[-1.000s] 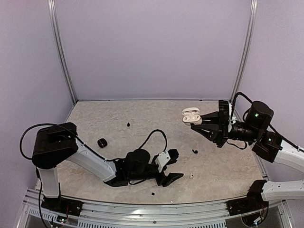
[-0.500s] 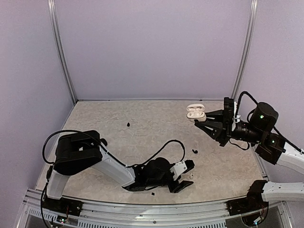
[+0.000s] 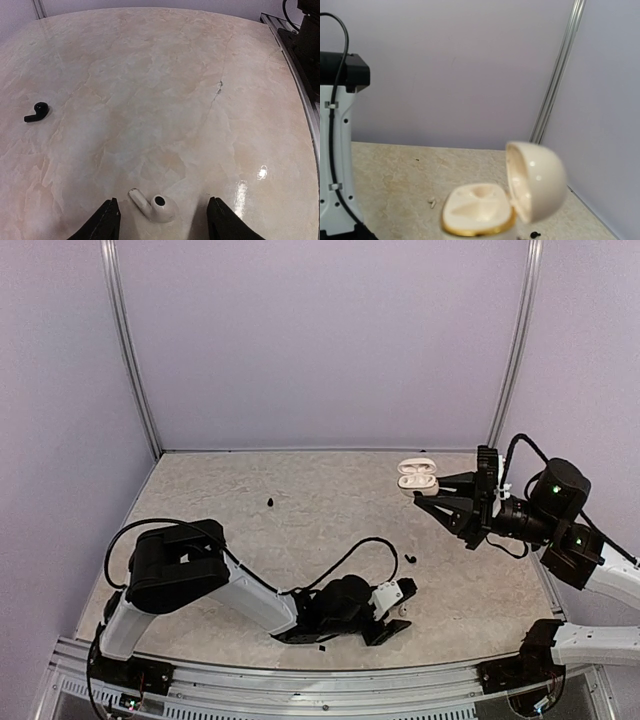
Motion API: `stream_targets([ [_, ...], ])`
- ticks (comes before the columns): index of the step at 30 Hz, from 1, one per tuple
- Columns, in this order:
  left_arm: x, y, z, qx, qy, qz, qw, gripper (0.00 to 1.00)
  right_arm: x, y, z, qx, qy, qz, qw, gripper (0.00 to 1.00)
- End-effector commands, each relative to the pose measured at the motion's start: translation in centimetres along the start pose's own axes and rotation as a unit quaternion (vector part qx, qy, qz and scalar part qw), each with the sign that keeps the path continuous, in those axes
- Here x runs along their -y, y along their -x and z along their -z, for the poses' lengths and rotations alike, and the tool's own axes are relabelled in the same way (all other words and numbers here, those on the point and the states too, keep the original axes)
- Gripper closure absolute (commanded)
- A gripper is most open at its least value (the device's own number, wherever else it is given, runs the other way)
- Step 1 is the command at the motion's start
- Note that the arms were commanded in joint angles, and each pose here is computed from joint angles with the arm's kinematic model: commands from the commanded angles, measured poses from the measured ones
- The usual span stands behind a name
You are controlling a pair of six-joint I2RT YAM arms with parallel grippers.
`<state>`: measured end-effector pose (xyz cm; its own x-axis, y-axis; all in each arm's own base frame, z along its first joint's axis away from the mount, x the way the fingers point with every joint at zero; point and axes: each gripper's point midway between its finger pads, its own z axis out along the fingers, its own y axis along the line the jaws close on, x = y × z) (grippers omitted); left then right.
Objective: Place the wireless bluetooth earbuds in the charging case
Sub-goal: Move the left earbud to the center of the board.
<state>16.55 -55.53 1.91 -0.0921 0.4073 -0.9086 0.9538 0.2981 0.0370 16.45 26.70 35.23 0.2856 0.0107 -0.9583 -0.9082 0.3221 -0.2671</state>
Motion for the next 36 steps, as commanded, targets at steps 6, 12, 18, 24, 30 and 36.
stream_targets([
  [6, -3.4, -3.3, -0.2, -0.052, 0.082, 0.007, 0.995, 0.44, 0.2, 0.3, 0.4, 0.006, -0.012, 0.002, 1.000, 0.98],
  [12, -6.1, -3.4, 1.8, -0.042, 0.095, 0.034, 0.994, 0.47, 0.3, 0.1, 0.4, 0.004, -0.014, 0.004, 1.000, 0.98],
  [18, -5.7, -3.5, 2.8, -0.026, 0.044, 0.013, 0.999, 0.49, 0.3, -0.2, 0.1, -0.001, -0.011, 0.005, 1.000, 0.98],
  [24, -4.6, -2.0, 3.5, 0.002, -0.019, 0.019, 1.000, 0.53, 0.4, -0.4, 0.0, -0.004, -0.011, 0.006, 1.000, 0.98],
  [30, -3.4, -0.3, 3.3, -0.005, -0.045, 0.051, 0.998, 0.56, 0.7, -0.5, 0.0, -0.008, -0.019, 0.001, 1.000, 0.98],
  [36, -3.1, 0.3, 1.8, -0.042, -0.035, 0.083, 0.995, 0.55, 1.1, -0.7, 0.2, -0.015, -0.033, -0.004, 0.999, 0.98],
])
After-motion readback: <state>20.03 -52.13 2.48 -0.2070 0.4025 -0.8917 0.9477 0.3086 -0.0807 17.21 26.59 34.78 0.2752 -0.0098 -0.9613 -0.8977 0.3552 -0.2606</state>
